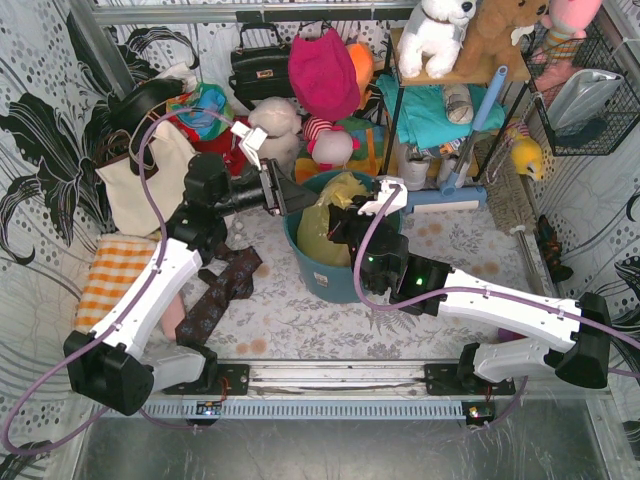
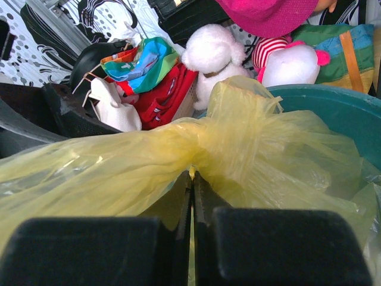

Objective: Tie the trash bag

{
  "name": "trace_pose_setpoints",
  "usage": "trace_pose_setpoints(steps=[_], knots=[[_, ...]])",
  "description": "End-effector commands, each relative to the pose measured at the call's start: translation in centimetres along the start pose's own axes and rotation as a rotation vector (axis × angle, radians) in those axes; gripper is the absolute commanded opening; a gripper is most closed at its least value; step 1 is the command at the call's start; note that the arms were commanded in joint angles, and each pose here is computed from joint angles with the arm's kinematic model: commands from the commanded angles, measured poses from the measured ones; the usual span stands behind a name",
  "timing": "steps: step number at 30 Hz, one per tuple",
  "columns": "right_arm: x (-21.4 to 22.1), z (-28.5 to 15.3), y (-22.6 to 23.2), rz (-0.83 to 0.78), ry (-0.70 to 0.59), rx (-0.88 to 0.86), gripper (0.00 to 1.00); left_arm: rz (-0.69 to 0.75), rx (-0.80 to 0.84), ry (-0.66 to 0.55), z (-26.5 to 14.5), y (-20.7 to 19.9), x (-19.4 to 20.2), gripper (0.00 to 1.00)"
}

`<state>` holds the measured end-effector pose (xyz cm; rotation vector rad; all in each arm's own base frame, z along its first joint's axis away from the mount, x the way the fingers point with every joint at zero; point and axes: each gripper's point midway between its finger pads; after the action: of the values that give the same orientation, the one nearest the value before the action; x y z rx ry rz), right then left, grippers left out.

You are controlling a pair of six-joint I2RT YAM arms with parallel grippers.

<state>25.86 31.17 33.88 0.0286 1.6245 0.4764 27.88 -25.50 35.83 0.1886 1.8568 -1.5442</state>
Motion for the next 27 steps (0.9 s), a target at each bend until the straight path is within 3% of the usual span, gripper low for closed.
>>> trace_pose_setpoints(steps=[1,5,8,10,27], knots=[[-0.8,-0.1,0.4,0.04,-0.011,-0.008,0.0,0.021,0.063,0.025,-0.6,-1.3,0.5,0.55],[-0.7,0.0,0.5,0.036,-0.013,-0.015,0.0,0.01,0.08,0.044,-0.6,-1.5,0.9,0.35],[-0.5,0.2,0.5,0.04,-0.01,-0.025,0.0,-0.006,0.109,0.063,-0.7,-1.9,1.2,0.1],[-0.6,0.5,0.6,0.048,-0.014,-0.041,0.0,-0.012,0.119,0.075,-0.9,-2.2,1.5,0.01],[-1.9,1.9,0.1,0.051,-0.074,-0.107,0.0,-0.036,0.152,0.136,-2.9,-4.6,4.6,0.0]])
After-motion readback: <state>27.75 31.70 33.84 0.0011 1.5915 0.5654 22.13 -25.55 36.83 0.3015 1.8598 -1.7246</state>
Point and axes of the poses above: each gripper's point midway between its finger pads, its own z axis out along the fingers, its own y axis along the line the jaws close on, x = y × z, and after that the axes turned 10 degrees about -z, right-handed
